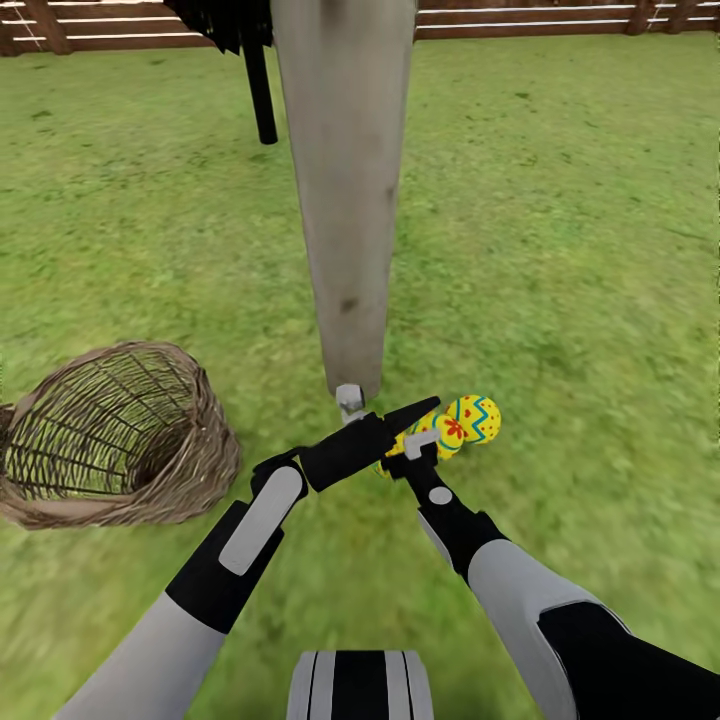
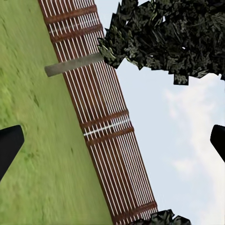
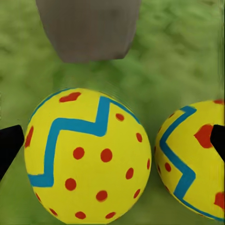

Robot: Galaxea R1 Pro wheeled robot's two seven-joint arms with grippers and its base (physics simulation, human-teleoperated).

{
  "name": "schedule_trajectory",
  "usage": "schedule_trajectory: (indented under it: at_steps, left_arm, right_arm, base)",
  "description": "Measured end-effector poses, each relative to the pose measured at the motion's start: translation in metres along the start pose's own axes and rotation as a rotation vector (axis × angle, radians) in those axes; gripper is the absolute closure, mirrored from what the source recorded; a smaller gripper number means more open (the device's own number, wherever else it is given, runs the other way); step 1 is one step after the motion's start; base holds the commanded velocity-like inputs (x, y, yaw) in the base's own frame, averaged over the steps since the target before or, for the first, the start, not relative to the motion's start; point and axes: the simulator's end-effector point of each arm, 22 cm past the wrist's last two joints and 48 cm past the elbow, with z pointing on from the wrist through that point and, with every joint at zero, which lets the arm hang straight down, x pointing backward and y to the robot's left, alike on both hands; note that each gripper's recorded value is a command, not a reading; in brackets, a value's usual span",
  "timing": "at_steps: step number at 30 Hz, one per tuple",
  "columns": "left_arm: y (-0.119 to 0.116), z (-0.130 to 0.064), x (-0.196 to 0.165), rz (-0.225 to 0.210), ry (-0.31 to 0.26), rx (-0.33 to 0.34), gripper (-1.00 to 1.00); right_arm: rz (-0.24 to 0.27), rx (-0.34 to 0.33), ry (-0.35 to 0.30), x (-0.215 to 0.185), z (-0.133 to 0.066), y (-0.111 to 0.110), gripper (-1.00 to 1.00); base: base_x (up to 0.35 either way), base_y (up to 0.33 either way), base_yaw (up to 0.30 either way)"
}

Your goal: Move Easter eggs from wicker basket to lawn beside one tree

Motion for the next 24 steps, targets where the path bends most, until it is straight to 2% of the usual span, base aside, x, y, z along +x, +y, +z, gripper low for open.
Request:
schedule_trajectory:
  at_steps: [12, 15, 17, 19, 20, 22, 24]
  left_arm:
    - [-0.029, 0.006, -0.007, 0.047, 0.013, 0.017, -1.0]
    - [-0.037, 0.008, -0.01, 0.061, 0.015, 0.025, -1.0]
    - [-0.041, 0.009, -0.012, 0.069, 0.016, 0.027, -1.0]
    - [-0.043, 0.004, -0.023, 0.076, -0.007, 0.023, -1.0]
    - [-0.042, -0.002, -0.038, 0.08, -0.039, 0.016, -1.0]
    - [-0.039, -0.015, -0.064, 0.086, -0.102, -0.002, -1.0]
    - [-0.038, -0.02, -0.071, 0.087, -0.119, -0.012, -1.0]
  right_arm:
    - [-0.003, 0.01, -0.069, -0.041, -0.01, -0.006, -1.0]
    - [-0.001, 0.014, -0.085, -0.051, -0.013, -0.008, -1.0]
    - [0.009, 0.025, -0.12, -0.071, -0.015, -0.013, -1.0]
    - [0.064, 0.043, -0.155, -0.09, -0.018, -0.02, -1.0]
    - [0.087, 0.047, -0.152, -0.09, -0.02, -0.021, -1.0]
    - [0.1, 0.051, -0.15, -0.092, -0.022, -0.022, -1.0]
    - [0.103, 0.052, -0.151, -0.095, -0.025, -0.022, -1.0]
  base:
    - [-0.002, 0.0, 0.0]
    - [-0.244, 0.0, 0.0]
    - [-0.323, 0.0, 0.0]
    - [-0.332, 0.0, 0.0]
    - [-0.334, 0.0, 0.0]
    - [-0.334, 0.0, 0.0]
    - [-0.334, 0.0, 0.0]
